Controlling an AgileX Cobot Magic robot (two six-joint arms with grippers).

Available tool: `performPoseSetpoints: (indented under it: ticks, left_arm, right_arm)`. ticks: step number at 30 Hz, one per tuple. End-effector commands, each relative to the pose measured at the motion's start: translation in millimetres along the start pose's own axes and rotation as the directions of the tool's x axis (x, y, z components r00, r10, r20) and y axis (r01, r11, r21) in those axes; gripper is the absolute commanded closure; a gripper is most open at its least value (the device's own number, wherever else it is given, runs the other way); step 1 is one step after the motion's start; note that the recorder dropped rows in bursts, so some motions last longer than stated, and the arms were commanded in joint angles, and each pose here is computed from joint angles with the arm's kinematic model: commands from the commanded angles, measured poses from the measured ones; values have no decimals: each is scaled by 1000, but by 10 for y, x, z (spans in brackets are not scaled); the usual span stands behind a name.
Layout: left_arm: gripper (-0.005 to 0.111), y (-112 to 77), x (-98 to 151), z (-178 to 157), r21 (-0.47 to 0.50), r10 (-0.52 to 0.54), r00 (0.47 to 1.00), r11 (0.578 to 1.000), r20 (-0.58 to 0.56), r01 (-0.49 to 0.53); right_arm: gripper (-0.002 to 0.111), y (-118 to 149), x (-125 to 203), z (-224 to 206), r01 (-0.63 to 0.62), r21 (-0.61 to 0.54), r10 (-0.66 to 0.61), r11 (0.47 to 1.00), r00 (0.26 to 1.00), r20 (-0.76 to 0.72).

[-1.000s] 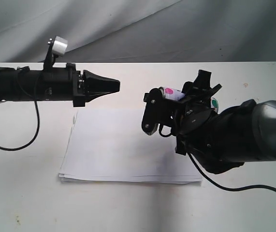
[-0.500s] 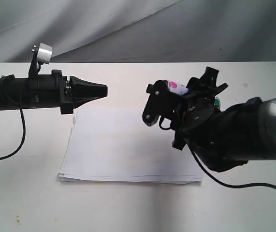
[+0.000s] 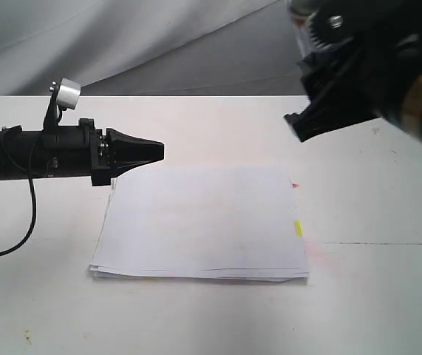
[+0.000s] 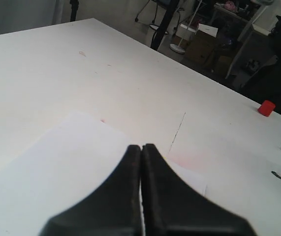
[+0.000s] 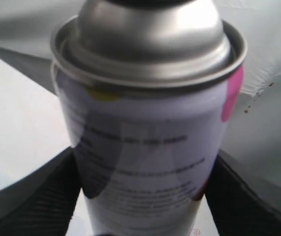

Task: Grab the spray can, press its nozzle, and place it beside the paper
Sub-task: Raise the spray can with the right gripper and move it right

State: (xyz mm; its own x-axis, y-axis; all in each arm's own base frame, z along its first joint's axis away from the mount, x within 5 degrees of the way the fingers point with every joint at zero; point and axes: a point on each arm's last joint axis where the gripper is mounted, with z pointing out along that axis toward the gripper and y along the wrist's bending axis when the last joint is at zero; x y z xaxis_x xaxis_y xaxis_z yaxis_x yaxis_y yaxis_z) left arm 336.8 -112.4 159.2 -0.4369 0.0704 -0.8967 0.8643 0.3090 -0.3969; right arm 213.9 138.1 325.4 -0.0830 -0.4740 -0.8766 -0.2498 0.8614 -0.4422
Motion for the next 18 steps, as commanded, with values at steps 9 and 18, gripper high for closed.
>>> performPoseSetpoints:
  ticks: [9, 18]
  left_arm:
    - [107, -128, -109, -61, -1, 10, 1000, 1000, 29, -10]
    - [107, -128, -109, -61, -1, 3, 1000, 1000, 30, -3]
  right_arm:
    - [108, -237, 489, -516, -292, 63, 291, 954, 956, 33]
    - [108, -118, 603, -271, -276, 156, 287, 948, 956, -52]
